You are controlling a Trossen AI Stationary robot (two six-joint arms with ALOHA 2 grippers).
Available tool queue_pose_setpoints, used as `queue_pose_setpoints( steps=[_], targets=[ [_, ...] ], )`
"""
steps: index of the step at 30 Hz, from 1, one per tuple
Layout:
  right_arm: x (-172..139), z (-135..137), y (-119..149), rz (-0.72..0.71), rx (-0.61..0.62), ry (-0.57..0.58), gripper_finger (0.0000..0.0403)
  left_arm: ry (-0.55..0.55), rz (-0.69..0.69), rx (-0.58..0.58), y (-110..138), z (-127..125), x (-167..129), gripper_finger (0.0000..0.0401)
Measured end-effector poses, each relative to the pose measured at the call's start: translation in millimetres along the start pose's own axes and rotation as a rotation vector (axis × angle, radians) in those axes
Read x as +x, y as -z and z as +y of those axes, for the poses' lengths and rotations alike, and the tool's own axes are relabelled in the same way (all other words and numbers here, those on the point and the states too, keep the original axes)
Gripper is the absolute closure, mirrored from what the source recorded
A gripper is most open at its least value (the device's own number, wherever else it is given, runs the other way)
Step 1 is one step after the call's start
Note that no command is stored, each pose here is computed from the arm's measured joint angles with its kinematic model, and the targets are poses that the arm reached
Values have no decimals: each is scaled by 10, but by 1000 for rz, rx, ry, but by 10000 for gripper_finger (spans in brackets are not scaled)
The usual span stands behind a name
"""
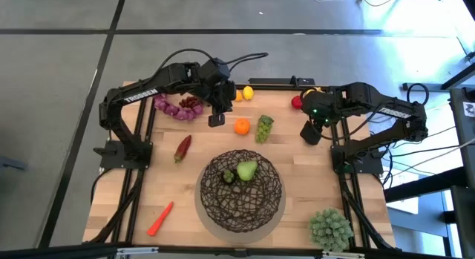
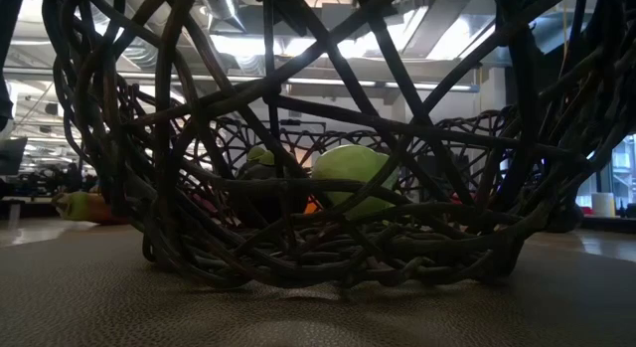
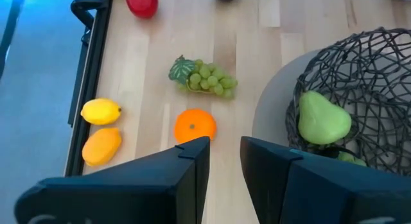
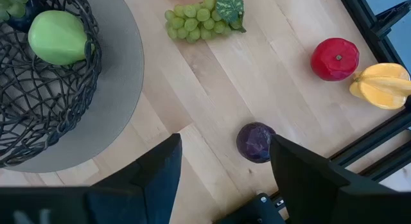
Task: Build produce basket
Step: Put the plum into the mesh basket
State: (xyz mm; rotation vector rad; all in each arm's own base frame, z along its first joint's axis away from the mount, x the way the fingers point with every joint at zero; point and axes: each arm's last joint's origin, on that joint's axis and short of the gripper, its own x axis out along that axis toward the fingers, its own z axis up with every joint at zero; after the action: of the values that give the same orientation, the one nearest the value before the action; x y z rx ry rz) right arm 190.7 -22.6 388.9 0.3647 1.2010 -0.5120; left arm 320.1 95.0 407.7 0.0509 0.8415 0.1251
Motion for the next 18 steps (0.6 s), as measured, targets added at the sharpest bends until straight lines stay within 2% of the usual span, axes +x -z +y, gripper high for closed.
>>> queue_pose_setpoints(
  steps=[11, 14, 18],
  targets=[
    [47, 7, 31, 24, 85, 24, 165, 0, 0, -1, 0, 0, 0, 325],
    [115, 22, 45, 39, 78, 37, 135, 0, 0, -1, 0, 0, 0, 325],
    [172, 40, 45, 37, 72, 45, 71, 0, 0, -1, 0, 0, 0, 325]
  ],
)
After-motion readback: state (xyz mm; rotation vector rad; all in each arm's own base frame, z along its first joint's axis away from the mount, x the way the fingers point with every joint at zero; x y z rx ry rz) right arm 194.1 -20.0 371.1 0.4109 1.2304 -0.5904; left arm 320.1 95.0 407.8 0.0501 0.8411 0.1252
